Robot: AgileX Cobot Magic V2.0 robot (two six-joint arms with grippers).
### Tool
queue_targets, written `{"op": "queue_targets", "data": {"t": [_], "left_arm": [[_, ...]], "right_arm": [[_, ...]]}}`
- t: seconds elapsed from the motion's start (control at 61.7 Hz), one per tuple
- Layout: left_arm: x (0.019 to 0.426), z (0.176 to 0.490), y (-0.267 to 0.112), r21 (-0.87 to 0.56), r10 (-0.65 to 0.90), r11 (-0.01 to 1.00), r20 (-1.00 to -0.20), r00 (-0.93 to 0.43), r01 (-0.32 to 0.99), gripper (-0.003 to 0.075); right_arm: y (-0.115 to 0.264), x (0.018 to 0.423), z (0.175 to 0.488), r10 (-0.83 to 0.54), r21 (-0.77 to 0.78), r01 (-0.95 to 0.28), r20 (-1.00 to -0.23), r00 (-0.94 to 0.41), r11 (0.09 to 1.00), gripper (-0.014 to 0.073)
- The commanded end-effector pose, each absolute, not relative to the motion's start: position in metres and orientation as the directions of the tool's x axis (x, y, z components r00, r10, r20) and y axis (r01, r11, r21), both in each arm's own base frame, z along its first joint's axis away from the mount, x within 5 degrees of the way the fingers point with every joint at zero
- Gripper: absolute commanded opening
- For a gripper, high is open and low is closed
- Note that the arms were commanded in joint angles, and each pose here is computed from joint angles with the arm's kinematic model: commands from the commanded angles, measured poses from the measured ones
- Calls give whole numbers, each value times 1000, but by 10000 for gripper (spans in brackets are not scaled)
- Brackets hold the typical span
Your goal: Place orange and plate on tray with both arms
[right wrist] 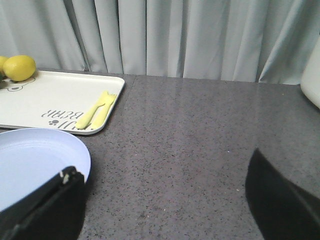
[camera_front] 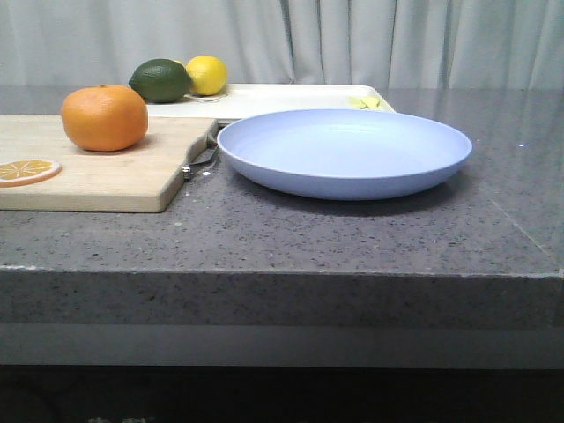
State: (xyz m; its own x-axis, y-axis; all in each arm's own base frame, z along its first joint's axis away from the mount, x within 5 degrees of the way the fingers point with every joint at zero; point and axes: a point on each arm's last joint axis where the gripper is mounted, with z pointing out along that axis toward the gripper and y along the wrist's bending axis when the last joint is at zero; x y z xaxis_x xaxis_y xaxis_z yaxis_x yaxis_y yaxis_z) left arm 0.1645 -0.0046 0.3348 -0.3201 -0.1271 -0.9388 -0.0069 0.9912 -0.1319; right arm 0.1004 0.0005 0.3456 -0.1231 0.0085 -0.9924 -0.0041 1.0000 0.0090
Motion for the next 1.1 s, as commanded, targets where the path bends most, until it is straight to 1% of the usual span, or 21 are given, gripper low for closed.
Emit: {"op": "queue_targets", "data": {"t": [0.0,0.13,0.308,0.454,0.502,0.6,0.746,0.891,1.086], "left_arm": [[186,358,-5,-145,-140,989,-945,-295,-5,662],[221,368,-12,-140,-124,990,-912,-392,13,662],[262,380,-47,-133,-52,982,-877,-478,136,662],[299,377,-84,-126,35,967,-795,-606,221,662],[308,379,-93,-117,67,962,-774,-629,246,662],[330,375,-117,-83,157,946,-730,-665,315,662],[355,363,-137,-29,242,937,-666,-706,348,662],[368,349,-142,-35,259,938,-595,-761,346,662],[374,326,-144,-36,273,941,-500,-822,335,662]], "right_arm": [[0,101,364,8,8,-2,-1000,-15,1000,652],[0,101,364,8,8,-2,-1000,-15,1000,652],[0,101,364,8,8,-2,-1000,-15,1000,652],[0,101,364,8,8,-2,-1000,-15,1000,652],[0,101,364,8,8,-2,-1000,-15,1000,652],[0,101,364,8,8,-2,-1000,-15,1000,652],[0,101,364,8,8,-2,-1000,-15,1000,652],[0,101,364,8,8,-2,-1000,-15,1000,652],[0,101,364,8,8,-2,-1000,-15,1000,652]]}}
